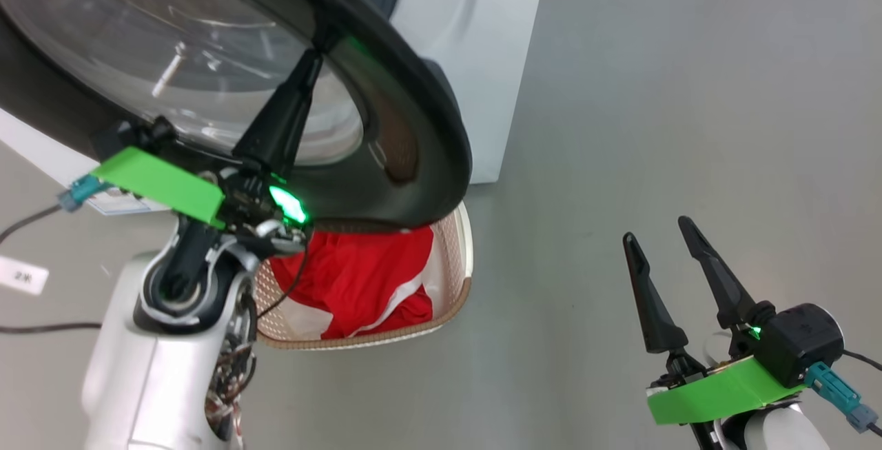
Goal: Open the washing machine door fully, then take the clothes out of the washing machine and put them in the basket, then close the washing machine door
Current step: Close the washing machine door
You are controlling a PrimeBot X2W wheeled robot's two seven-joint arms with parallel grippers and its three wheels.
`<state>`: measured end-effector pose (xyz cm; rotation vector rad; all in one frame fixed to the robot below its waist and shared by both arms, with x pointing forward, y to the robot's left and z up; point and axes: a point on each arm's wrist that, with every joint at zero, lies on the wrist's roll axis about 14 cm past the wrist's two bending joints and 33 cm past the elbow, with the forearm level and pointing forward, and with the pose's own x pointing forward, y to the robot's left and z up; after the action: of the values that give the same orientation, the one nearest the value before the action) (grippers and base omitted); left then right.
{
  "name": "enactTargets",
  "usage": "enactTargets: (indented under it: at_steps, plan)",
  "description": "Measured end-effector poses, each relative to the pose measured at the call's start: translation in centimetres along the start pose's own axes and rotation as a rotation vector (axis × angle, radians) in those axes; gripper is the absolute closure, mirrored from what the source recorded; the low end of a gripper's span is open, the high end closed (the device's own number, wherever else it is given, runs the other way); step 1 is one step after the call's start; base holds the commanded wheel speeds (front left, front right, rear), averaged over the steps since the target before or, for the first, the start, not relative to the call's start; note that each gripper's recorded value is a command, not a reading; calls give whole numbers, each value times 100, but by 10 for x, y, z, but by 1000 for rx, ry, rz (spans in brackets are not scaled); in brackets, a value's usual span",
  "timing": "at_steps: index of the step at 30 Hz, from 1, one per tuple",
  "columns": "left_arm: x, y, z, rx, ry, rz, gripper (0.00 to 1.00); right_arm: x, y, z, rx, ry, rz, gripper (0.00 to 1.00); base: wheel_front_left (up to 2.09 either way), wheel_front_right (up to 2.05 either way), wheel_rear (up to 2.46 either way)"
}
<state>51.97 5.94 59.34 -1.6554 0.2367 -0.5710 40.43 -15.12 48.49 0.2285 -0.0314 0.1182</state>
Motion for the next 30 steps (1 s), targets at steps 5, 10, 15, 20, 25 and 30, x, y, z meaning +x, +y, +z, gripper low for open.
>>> enactTargets:
  at_steps: [5, 10, 15, 20, 25, 30]
  plan:
    - [13, 8, -2, -11, 20, 4, 100, 3, -3, -7, 0, 17, -8, 0, 0, 0, 0]
    - [27, 15, -1, -10, 28, 13, 100, 10, -3, -10, 1, 21, -2, 0, 0, 0, 0]
    - [39, 21, 1, -12, 28, 16, 100, 15, -4, -15, 1, 30, 0, 0, 0, 0, 0]
    - [49, 21, 3, -13, 30, 6, 100, 19, -7, -18, -1, 37, -5, 0, 0, 0, 0]
    - [55, 21, 0, -17, 40, -1, 100, 19, -9, -20, -4, 42, -11, 0, 0, 0, 0]
    - [54, 14, -2, -9, 44, -13, 100, 19, -8, -17, -5, 35, -9, 0, 0, 0, 0]
